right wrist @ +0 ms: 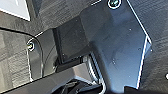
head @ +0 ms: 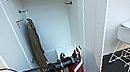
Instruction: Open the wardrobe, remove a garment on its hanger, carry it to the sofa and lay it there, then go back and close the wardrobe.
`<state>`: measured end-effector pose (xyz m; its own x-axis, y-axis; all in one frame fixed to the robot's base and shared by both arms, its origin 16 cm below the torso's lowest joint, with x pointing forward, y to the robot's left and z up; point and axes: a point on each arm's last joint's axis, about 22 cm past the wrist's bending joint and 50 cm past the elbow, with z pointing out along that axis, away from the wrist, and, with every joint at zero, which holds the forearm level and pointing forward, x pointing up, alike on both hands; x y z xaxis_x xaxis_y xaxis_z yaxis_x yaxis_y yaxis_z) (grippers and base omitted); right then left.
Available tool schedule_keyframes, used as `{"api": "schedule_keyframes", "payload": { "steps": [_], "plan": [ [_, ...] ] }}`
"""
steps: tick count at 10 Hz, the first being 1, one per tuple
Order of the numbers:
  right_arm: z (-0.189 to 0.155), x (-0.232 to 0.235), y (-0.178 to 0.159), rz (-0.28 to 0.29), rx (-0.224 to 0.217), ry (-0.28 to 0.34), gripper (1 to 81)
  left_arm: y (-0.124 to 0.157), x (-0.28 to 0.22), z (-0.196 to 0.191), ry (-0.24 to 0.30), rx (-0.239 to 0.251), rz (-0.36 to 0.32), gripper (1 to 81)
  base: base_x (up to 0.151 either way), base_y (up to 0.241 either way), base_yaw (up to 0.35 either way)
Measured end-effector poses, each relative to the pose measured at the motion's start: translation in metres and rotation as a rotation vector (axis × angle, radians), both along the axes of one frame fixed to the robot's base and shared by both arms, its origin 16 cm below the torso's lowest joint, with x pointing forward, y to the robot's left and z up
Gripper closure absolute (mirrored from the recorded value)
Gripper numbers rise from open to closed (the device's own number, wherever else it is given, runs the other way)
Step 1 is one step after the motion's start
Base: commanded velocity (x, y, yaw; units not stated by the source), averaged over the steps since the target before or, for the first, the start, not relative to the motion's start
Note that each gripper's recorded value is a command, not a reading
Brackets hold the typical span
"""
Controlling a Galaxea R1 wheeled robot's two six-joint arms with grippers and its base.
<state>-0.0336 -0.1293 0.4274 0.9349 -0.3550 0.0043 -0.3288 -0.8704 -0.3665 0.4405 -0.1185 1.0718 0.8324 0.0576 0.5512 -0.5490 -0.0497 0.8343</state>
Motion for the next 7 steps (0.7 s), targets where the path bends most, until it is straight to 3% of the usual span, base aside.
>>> {"api": "schedule_keyframes", "payload": {
  "steps": [4,7],
  "plan": [
    [0.0,0.001,-0.001,-0.001,-0.001,-0.003,1.0,0.026,-0.011,-0.046,0.012,0.052,0.02,81.1,0.0,0.0,0.0],
    [0.0,0.005,-0.001,-0.005,-0.003,-0.013,1.0,0.031,-0.022,-0.064,0.013,0.062,0.014,81.1,0.0,0.0,0.0]
  ]
}}
